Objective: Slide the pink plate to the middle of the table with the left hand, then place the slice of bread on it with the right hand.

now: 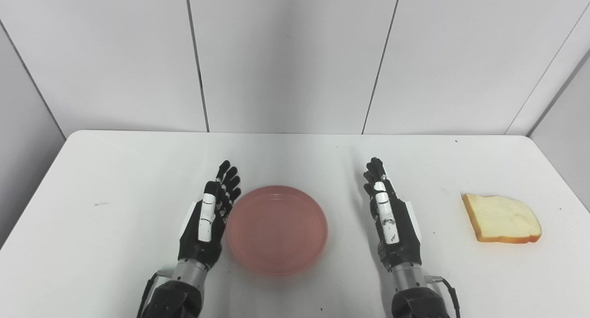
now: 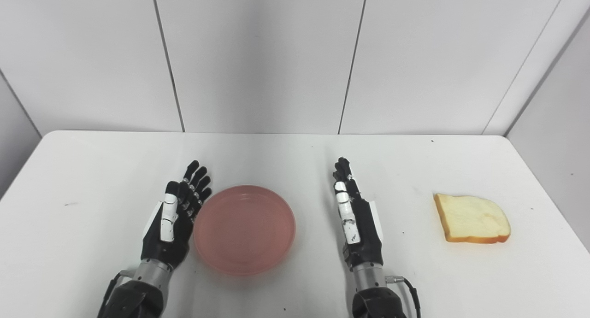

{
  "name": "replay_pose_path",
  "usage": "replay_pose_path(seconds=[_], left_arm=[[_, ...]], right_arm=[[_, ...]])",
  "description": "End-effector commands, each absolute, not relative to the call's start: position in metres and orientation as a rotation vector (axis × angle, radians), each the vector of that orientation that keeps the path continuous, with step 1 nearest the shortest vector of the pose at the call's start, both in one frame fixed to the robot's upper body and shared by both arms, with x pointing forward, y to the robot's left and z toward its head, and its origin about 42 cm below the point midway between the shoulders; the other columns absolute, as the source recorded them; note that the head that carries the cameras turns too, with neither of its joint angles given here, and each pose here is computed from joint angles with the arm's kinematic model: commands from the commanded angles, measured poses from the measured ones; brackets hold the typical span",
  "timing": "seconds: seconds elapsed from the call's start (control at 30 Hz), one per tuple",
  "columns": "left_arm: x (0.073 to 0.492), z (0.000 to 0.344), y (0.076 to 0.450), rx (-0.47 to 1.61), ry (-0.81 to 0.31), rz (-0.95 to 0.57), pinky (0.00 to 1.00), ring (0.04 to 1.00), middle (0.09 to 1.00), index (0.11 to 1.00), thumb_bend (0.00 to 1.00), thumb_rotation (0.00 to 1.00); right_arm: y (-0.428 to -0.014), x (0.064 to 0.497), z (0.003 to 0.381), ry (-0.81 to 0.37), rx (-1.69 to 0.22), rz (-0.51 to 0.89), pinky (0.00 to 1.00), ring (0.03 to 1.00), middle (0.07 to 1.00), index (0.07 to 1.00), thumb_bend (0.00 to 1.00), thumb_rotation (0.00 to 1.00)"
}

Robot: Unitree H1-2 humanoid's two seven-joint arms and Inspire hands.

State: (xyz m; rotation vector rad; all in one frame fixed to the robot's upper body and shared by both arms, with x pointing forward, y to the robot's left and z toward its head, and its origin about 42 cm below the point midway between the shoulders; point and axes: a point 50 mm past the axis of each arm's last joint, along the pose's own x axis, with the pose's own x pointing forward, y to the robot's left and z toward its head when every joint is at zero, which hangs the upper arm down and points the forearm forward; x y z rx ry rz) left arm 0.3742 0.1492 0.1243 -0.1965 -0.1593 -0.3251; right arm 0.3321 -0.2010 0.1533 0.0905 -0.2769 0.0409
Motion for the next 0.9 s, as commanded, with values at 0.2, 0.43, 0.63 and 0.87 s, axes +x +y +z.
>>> replay_pose_path(seconds=[0.2,0.43,0.63,0.87], left_arm=[[0.366,0.116,0.143,-0.222,-0.169,-0.362,1.0,0.994,1.0,1.0,0.75,1.0],[0.366,0.117,0.14,-0.214,-0.173,-0.38,1.0,1.0,1.0,1.0,0.75,1.0],[0.37,0.113,0.138,-0.201,-0.173,-0.367,1.0,0.996,1.0,0.987,0.74,1.0],[0.374,0.113,0.137,-0.136,-0.168,-0.348,1.0,1.0,1.0,0.987,0.74,1.0]], right_arm=[[-0.198,0.335,0.178,-0.347,0.078,0.058,1.0,0.979,0.968,0.96,0.58,0.89],[-0.217,0.34,0.198,-0.377,0.032,0.06,1.0,0.976,0.961,0.949,0.6,0.88],[-0.246,0.341,0.221,-0.422,-0.047,0.07,0.99,0.945,0.934,0.938,0.65,0.78],[-0.286,0.32,0.267,-0.552,-0.169,0.016,0.92,0.888,0.882,0.896,0.65,0.59]])
